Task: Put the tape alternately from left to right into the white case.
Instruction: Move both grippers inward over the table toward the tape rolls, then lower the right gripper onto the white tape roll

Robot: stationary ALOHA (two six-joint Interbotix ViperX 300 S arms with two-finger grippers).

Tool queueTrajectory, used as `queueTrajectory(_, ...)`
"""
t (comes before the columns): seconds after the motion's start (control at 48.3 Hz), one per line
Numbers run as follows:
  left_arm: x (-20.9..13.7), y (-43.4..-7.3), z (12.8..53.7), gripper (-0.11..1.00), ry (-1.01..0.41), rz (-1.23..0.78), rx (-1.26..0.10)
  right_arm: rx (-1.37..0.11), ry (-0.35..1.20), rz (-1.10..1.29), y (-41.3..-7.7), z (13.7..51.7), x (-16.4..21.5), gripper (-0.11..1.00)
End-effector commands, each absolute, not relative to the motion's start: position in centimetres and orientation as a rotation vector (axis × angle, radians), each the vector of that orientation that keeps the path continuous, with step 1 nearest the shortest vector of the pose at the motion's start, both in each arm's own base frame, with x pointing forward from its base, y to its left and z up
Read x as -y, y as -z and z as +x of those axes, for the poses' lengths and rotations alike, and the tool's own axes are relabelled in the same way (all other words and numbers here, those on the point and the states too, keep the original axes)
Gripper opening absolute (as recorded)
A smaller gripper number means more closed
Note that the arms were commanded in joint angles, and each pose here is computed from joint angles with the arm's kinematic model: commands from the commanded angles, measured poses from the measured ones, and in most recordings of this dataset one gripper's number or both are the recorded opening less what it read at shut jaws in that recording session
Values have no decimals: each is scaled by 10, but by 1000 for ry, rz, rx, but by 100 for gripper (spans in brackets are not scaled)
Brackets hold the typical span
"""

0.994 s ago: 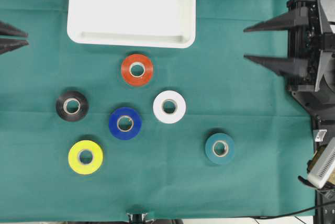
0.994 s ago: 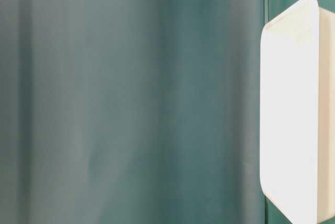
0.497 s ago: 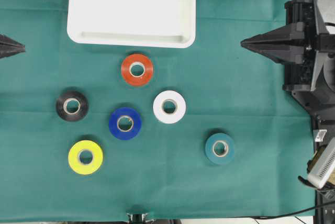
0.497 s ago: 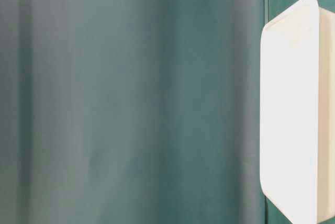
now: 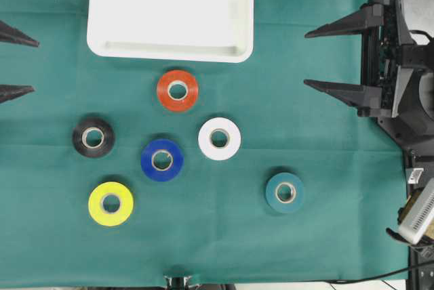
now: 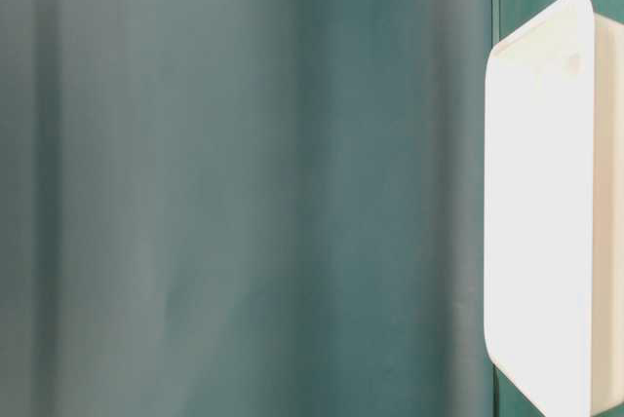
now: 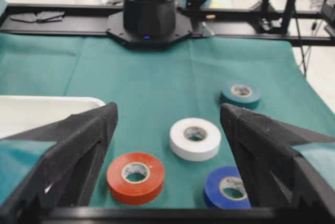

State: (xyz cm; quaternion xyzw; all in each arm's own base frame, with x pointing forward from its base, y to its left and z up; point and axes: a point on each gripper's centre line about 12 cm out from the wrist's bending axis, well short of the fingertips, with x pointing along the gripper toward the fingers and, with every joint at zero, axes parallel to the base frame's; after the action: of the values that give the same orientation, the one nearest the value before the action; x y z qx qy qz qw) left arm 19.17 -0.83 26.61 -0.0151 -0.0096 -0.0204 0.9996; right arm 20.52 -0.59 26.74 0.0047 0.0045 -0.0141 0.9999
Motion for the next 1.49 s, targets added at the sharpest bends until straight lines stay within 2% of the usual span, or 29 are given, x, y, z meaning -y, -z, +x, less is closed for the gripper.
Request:
queueTrajectory(0.0, 9, -270, 194, 95, 45, -30, 18, 8, 29, 11, -274, 207, 6, 68)
queueTrajectory(0.29, 10, -264, 207, 95, 45, -29, -87, -47, 30, 13, -272, 218, 7, 68)
queueTrajectory(0.828, 13, -240, 252, 95, 40, -44, -394, -330, 32, 17, -246, 274, 8, 68)
queueTrajectory(1.201, 14, -219, 269, 94, 38, -40, -492, -431, 32, 17, -224, 303, 9, 68)
queueTrajectory(1.47, 14, -214, 273, 94, 37, -40, -552, -469, 32, 18, -218, 307, 9, 68)
